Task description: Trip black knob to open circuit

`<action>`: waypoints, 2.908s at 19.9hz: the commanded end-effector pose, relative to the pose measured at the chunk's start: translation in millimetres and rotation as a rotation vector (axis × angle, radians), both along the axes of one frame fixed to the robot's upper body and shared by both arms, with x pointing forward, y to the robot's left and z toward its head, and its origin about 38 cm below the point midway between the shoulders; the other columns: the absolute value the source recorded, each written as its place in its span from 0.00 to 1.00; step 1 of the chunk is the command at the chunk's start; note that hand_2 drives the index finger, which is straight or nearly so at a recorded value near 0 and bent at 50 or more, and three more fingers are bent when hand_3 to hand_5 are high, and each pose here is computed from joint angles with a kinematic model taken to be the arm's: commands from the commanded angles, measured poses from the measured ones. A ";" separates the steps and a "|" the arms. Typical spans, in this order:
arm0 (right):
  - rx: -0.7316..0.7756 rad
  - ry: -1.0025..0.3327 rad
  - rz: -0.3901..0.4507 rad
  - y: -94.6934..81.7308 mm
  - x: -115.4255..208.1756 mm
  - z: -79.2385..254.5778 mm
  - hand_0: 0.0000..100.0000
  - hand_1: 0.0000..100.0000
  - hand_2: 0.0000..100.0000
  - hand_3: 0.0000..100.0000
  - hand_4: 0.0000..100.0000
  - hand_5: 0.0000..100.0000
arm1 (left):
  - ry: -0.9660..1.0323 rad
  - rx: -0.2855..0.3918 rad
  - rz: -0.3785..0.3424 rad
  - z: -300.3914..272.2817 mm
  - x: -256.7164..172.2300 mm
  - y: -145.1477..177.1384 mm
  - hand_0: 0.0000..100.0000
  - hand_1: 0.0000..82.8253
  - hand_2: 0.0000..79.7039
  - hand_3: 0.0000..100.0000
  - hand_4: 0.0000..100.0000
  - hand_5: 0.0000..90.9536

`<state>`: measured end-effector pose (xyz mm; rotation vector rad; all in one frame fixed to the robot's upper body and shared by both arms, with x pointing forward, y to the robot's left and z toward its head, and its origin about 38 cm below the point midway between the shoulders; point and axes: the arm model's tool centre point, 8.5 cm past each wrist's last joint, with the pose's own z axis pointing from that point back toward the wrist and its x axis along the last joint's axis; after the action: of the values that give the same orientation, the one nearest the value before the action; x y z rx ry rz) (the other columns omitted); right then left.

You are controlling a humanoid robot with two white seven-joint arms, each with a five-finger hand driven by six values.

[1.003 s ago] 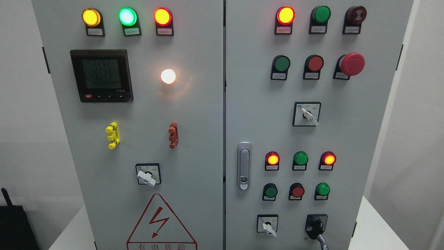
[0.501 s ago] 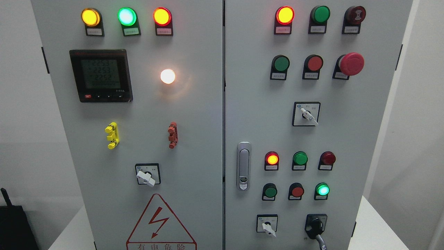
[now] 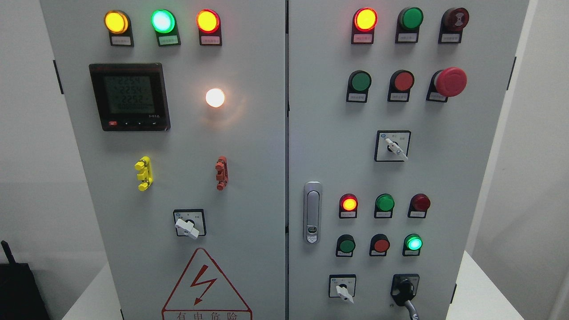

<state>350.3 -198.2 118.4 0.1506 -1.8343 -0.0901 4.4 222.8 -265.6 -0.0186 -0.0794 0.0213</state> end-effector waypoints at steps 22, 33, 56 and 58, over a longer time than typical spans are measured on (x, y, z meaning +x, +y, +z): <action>-0.032 -0.096 0.001 -15.6 -0.8 24.6 1.00 0.84 0.00 1.00 0.97 0.96 | -0.004 -0.001 0.003 0.0 1.8 -0.9 0.12 0.47 0.00 0.00 0.00 0.00; -0.047 -0.065 -0.012 -23.6 -1.6 14.0 0.99 0.85 0.00 1.00 0.97 0.96 | -0.006 -0.001 0.003 0.0 2.8 -0.9 0.12 0.47 0.00 0.00 0.00 0.00; -0.047 -0.056 -0.065 -44.1 -16.0 8.9 1.00 0.85 0.00 1.00 0.97 0.96 | -0.004 0.000 0.003 0.0 1.8 0.1 0.12 0.47 0.00 0.00 0.00 0.00; -0.041 -0.063 -0.063 -41.4 -20.4 11.3 1.00 0.84 0.00 1.00 0.96 0.96 | -0.004 -0.001 0.003 0.0 1.8 -0.9 0.12 0.47 0.00 0.00 0.00 0.00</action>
<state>332.1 -240.4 114.6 0.0617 -1.8482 -0.0826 4.4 222.8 -265.6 -0.0186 -0.0794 0.0213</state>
